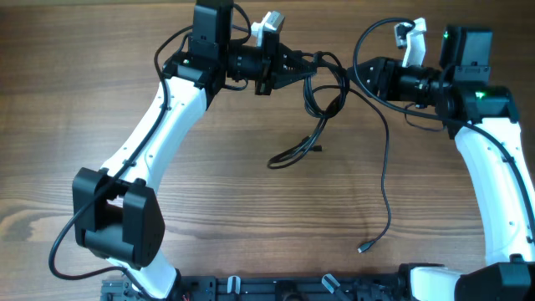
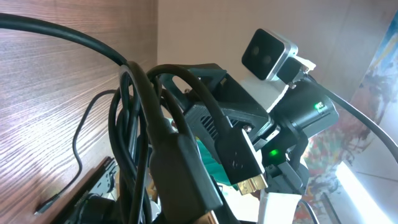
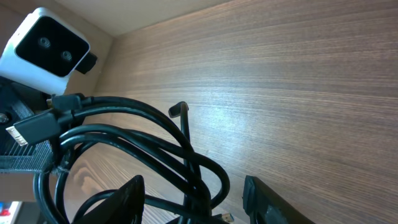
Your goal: Untangle cables
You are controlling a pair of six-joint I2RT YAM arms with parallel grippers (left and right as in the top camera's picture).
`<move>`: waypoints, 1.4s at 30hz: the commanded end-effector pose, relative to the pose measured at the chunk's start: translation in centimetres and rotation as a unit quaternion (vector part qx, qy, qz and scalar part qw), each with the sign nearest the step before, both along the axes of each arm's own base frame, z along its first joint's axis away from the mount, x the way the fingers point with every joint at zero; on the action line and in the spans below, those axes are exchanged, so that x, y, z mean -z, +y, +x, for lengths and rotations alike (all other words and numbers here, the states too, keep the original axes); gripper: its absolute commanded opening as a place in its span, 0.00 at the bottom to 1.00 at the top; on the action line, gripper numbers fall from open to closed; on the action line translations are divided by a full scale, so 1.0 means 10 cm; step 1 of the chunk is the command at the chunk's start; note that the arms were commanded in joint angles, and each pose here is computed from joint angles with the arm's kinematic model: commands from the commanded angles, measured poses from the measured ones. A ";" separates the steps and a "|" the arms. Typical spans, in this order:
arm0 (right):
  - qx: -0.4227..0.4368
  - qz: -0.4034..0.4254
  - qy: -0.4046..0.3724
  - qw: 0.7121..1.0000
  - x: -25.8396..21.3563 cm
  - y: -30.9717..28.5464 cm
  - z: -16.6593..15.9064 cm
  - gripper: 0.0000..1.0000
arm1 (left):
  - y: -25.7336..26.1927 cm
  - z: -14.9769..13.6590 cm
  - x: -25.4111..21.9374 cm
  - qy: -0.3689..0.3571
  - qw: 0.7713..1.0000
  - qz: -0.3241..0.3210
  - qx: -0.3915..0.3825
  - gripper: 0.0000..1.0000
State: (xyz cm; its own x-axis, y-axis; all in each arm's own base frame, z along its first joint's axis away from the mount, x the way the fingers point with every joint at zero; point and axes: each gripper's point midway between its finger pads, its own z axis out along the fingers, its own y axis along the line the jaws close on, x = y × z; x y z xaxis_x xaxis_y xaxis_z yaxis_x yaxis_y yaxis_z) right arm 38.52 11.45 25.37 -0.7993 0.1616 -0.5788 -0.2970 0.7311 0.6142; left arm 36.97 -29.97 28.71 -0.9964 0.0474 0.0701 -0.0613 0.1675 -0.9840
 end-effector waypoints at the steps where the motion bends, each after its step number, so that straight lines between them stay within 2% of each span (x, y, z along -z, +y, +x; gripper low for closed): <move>1: -0.017 -0.013 -0.025 0.999 -0.11 0.12 -0.05 0.52 | -0.02 -0.02 -0.09 -0.003 1.000 -0.003 0.000 0.04; 7: -0.003 -0.084 -0.022 0.996 0.08 0.24 -0.02 0.52 | -0.02 -0.02 -0.09 0.008 1.000 -0.002 -0.003 0.04; 10: 0.045 -0.125 -0.007 0.991 0.25 0.18 0.11 0.50 | -0.02 -0.02 -0.09 0.008 1.000 -0.002 -0.003 0.04; 14: 0.086 -0.141 0.016 0.986 0.47 0.15 0.28 0.34 | -0.02 -0.02 -0.09 0.018 1.000 -0.001 -0.005 0.04; 16: 0.151 -0.148 0.046 0.976 0.56 -0.03 0.33 0.21 | -0.02 -0.02 -0.09 0.018 1.000 -0.001 -0.005 0.04; 18: 0.177 -0.145 0.055 0.972 0.55 -0.14 0.33 0.13 | -0.02 -0.02 -0.09 0.013 1.000 -0.001 -0.005 0.04; 20: 0.186 -0.133 0.061 0.972 0.50 -0.24 0.31 0.05 | -0.01 0.02 -0.07 -0.027 1.000 0.002 -0.008 0.04; 22: 0.176 -0.117 0.057 0.976 0.41 -0.30 0.25 0.04 | 0.00 0.09 -0.03 -0.071 0.997 0.012 -0.020 0.04; 23: 0.138 -0.099 0.039 0.985 0.29 -0.24 0.21 0.04 | 0.02 0.16 0.03 -0.076 0.996 0.029 -0.040 0.04; 25: 0.057 -0.074 -0.004 0.996 0.08 -0.08 0.09 0.06 | 0.05 0.26 0.11 -0.074 0.993 0.054 -0.073 0.04; 28: -0.022 -0.061 -0.058 0.996 -0.17 0.09 -0.12 0.29 | 0.08 0.37 0.18 -0.032 0.990 0.074 -0.115 0.04; 30: -0.064 -0.064 -0.088 0.992 -0.28 0.19 -0.26 0.39 | 0.10 0.42 0.21 0.012 0.987 0.080 -0.142 0.04; 33: -0.109 -0.081 -0.124 0.983 -0.37 0.31 -0.43 0.50 | 0.13 0.49 0.25 0.130 0.969 0.078 -0.194 0.04; 35: -0.140 -0.102 -0.147 0.974 -0.38 0.40 -0.51 0.58 | 0.12 0.45 0.27 0.258 0.940 0.066 -0.213 0.04; 37: -0.145 -0.133 -0.155 0.968 -0.31 0.43 -0.49 0.59 | 0.08 0.37 0.23 0.344 0.914 0.053 -0.206 0.04; 39: -0.147 -0.161 -0.157 0.963 -0.24 0.45 -0.46 0.58 | 0.05 0.34 0.22 0.369 0.906 0.051 -0.203 0.04; 42: -0.173 -0.173 -0.162 0.956 -0.15 0.55 -0.46 0.57 | 0.01 0.31 0.22 0.369 0.906 0.053 -0.198 0.04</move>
